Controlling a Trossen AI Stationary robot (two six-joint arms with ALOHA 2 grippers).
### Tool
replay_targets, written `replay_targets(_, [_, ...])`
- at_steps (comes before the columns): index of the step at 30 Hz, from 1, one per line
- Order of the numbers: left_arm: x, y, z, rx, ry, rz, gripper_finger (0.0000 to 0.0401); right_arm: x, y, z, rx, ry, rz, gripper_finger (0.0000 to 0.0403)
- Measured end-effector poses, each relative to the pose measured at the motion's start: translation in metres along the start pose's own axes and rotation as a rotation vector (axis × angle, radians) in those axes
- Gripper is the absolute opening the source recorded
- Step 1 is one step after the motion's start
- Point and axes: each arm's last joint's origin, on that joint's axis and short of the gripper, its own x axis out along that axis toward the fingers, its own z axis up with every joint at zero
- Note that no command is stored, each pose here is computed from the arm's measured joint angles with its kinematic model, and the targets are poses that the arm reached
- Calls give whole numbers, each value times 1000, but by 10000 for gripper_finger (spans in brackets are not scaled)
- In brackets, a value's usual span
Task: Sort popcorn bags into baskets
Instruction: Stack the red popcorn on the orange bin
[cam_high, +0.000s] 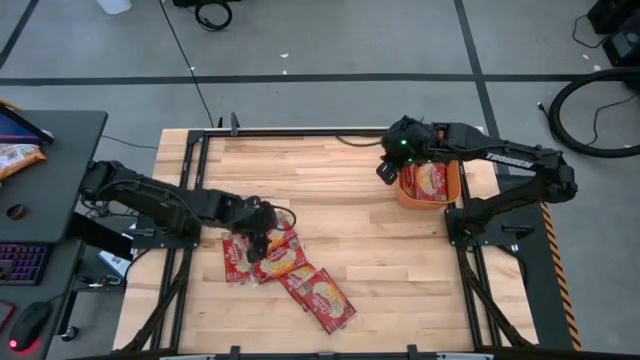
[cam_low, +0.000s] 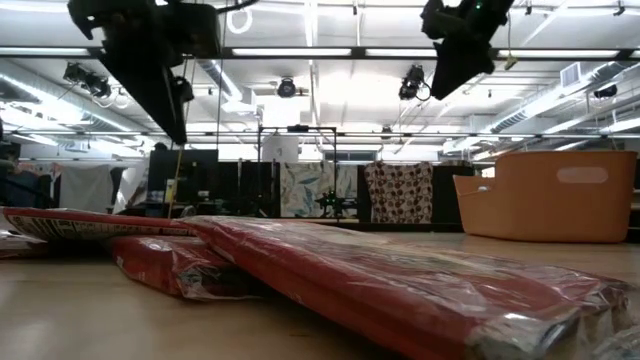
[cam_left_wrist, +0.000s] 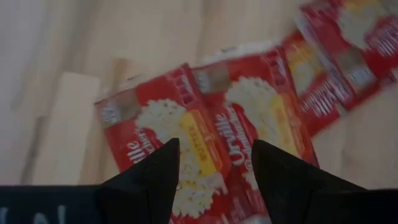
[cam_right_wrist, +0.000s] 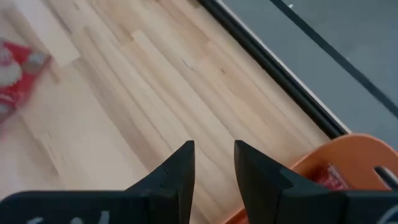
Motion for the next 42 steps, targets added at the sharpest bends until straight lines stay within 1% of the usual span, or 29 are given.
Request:
replay_targets(2, [5, -8, 0, -43, -32, 57, 204, 4, 3, 0, -36, 13, -9, 117])
replay_targets(4, [10, -15, -4, -58, -42, 116, 204, 6, 5, 0, -58, 17, -4, 117])
replay_targets(6, [15, -25, -4, -86, -84, 142, 204, 3, 7, -2, -63, 17, 2, 117])
replay_targets(8, [22, -32, -8, -102, -82, 174, 204, -4, 11, -4, -77, 3, 20, 116])
replay_targets(10, [30, -40, -10, -96, -79, 179, 204, -12, 12, -8, -115, -13, 17, 116])
replay_targets(14, [47, -53, -21, -24, -32, 228, 204, -28, 14, -13, -137, -62, 27, 116])
replay_targets(17, [61, -59, -28, 96, 14, 267, 204, -38, 14, -16, -135, -95, 49, 116])
replay_targets(19, [69, -61, -32, 142, 44, 285, 204, -44, 14, -18, -123, -116, 57, 116])
replay_targets(24, [87, -62, -40, 166, 107, 328, 204, -52, 14, -21, -115, -143, 72, 116])
replay_targets(29, [93, -61, -41, 153, 135, 338, 200, -54, 15, -22, -106, -148, 79, 116])
replay_targets(32, [93, -60, -42, 97, 134, 348, 181, -55, 18, -21, -123, -162, 97, 116])
replay_targets(34, [92, -59, -44, 99, 149, 355, 159, -57, 21, -20, -138, -183, 115, 116])
replay_targets(38, [91, -58, -46, 95, 178, 353, 102, -59, 25, -17, -160, -233, 140, 116])
replay_targets(42, [87, -58, -45, 61, 199, 357, 38, -60, 28, -14, -163, -271, 158, 116])
